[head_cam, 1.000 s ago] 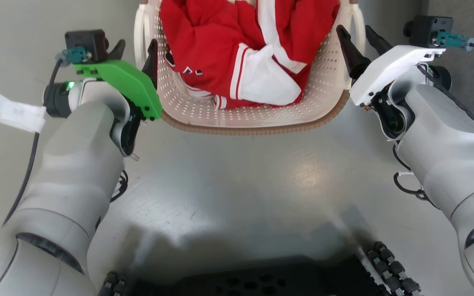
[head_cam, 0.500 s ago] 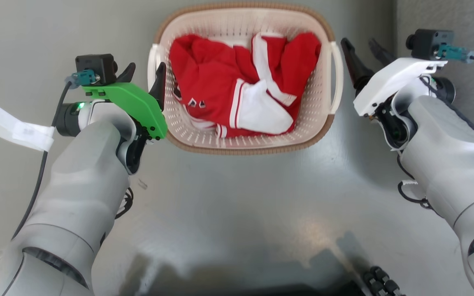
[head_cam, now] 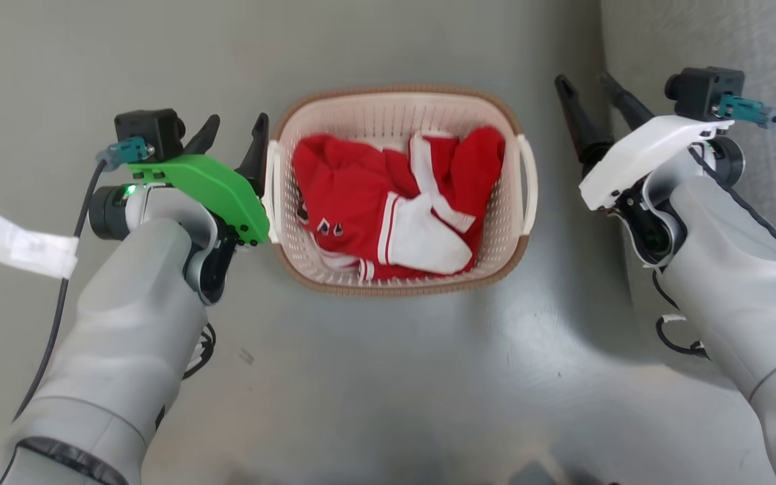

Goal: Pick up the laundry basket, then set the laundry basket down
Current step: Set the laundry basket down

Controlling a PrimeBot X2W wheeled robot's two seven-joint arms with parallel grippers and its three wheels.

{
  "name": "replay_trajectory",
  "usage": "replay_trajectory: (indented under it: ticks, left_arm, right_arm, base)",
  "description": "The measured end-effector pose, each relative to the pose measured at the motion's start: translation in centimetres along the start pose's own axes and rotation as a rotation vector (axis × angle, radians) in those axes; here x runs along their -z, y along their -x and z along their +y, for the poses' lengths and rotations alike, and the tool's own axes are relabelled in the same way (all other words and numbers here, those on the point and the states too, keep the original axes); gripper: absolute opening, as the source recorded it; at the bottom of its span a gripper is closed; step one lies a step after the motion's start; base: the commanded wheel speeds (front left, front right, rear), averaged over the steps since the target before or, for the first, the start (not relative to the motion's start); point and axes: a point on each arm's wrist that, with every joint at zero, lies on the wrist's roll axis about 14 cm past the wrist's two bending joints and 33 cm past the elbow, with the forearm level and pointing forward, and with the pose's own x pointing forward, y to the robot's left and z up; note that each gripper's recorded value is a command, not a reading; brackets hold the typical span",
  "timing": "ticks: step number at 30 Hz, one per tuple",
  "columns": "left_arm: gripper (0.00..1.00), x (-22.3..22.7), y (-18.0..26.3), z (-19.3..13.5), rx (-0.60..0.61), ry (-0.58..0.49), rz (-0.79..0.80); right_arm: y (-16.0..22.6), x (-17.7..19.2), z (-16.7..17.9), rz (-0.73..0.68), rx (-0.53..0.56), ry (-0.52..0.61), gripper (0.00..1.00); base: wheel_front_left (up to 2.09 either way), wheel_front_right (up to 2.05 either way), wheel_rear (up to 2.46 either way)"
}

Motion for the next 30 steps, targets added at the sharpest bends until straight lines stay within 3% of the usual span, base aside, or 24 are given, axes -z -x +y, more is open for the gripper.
replay_trajectory:
  ticks: [16,30]
  left_arm:
    - [1.00,-7.1,6.1,-3.1,0.035,-0.024,-0.245]
    - [1.00,-10.3,12.6,-4.3,0.002,-0.075,-0.425]
  right_arm:
    - [6.1,-8.5,2.4,-0.272,-0.033,0.049,1.00]
    - [12.4,-9.7,4.6,-0.395,-0.027,0.133,1.00]
  base:
    - [0.00,0.00,0.00]
    - [0.00,0.00,0.00]
